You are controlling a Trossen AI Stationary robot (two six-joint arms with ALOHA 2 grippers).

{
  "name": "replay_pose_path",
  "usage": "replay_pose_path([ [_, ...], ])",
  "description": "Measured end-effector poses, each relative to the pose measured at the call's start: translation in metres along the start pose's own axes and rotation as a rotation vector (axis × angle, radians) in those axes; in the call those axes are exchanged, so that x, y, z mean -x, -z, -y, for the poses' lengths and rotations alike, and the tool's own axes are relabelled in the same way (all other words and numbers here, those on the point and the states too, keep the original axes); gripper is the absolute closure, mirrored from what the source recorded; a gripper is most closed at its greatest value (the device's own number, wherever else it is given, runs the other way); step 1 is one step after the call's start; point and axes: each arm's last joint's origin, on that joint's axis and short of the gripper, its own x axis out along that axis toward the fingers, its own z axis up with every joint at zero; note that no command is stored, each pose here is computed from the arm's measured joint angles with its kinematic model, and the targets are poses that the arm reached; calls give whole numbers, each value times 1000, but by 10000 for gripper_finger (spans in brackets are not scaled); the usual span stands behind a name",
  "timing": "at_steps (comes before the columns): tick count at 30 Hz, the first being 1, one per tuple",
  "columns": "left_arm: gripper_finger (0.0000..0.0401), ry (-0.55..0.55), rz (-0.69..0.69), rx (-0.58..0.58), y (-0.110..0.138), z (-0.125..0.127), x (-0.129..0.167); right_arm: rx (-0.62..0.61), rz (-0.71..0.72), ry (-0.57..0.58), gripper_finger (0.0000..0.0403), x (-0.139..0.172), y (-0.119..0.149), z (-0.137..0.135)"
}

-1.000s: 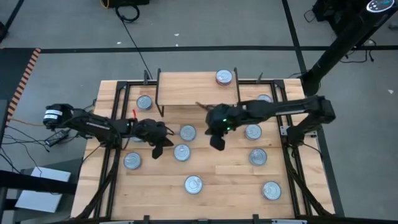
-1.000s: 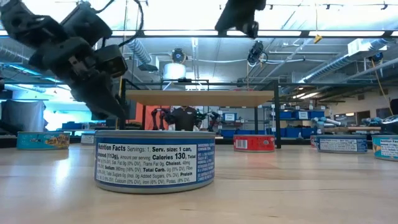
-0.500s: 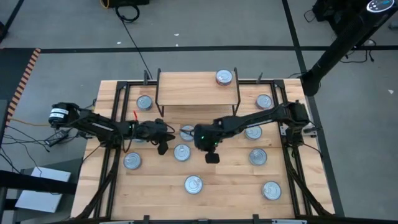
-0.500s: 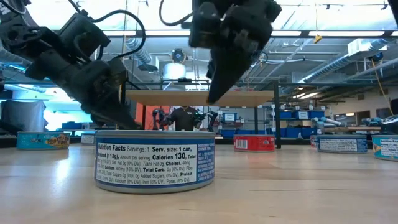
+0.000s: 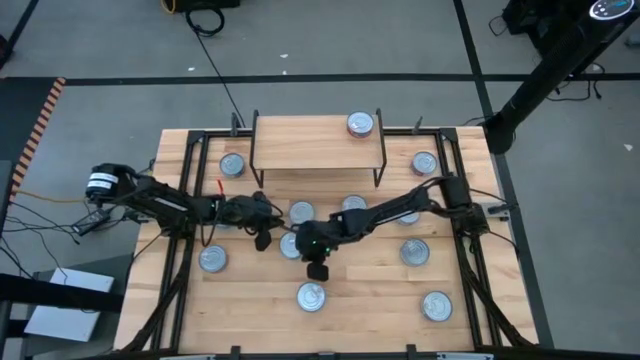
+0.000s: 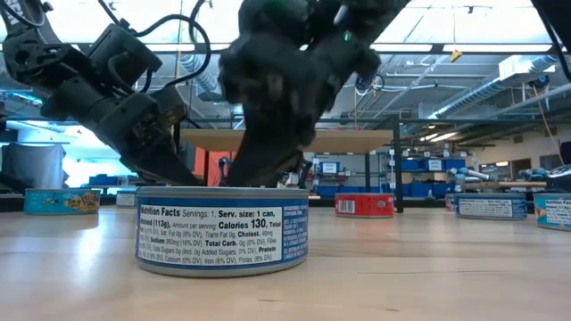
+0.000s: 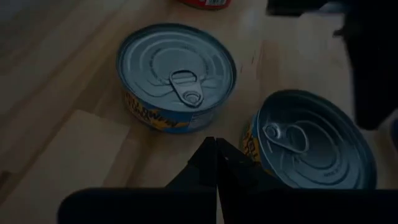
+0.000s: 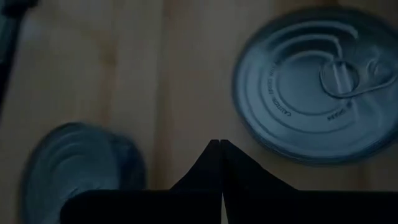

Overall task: Stack canned seafood by type on shelf
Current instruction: Put the yellow-blue tuna can on the shelf

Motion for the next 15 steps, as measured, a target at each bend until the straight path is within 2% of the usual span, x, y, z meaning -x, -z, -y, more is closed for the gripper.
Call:
replay_pose_path([
  [3, 401, 16, 1, -6, 1, 3, -2, -25, 11, 5, 398, -8, 2, 0],
  [10, 401, 22, -44, -16, 11, 6, -10, -12, 46, 41, 398, -4, -2, 2],
  [15, 401, 33, -2, 5, 11, 7, -16, -15, 48, 32, 398, -3, -4, 6],
])
